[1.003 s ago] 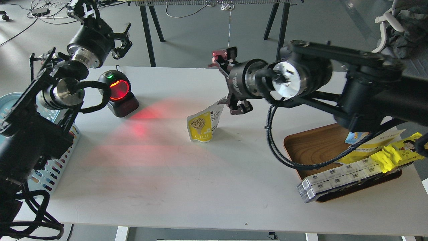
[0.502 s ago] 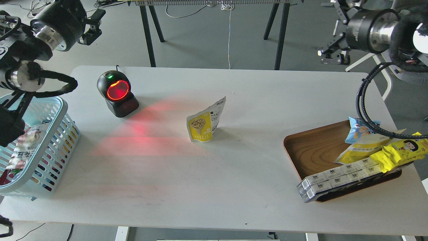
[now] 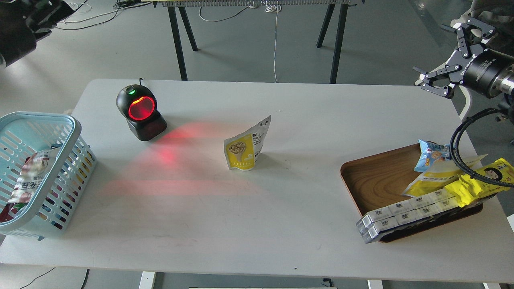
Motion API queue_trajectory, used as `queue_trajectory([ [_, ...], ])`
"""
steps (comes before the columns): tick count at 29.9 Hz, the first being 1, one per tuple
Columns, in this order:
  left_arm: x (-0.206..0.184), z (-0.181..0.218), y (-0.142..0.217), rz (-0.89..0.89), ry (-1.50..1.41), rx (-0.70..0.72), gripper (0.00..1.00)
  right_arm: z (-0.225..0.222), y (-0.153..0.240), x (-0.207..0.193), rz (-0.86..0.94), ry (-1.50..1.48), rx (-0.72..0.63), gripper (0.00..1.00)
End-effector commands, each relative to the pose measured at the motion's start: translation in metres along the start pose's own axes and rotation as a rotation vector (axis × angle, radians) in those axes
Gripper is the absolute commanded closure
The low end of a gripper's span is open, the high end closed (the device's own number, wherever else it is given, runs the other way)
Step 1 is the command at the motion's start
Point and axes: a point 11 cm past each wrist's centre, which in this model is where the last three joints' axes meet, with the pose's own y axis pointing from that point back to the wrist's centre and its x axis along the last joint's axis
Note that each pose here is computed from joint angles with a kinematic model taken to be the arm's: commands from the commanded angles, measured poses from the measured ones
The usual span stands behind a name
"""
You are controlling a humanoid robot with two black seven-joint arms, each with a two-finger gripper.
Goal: Scan snack and place in basket
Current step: 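Reach the left gripper toward the standing yellow packet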
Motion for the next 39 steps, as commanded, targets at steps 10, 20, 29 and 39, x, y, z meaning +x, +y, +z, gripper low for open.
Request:
queue_trajectory([
  [10, -0.086, 0.004, -0.036, -0.190, -0.725, -0.033, 0.00, 0.011, 0.000, 0.005, 0.007, -0.010, -0.007, 0.00],
  [20, -0.161, 0.040, -0.065, -0.213, -0.937, -0.210, 0.00, 0.014, -0.001, 0.004, 0.005, -0.004, -0.017, 0.00],
  [29, -0.211, 0.043, -0.078, -0.262, -0.959, -0.238, 0.00, 0.019, 0.001, 0.009, 0.018, -0.007, -0.026, 0.00],
  [39, -0.243, 0.051, -0.079, -0.477, -1.088, -0.211, 0.02, 0.025, 0.001, 0.011, 0.020, -0.013, -0.035, 0.00],
])
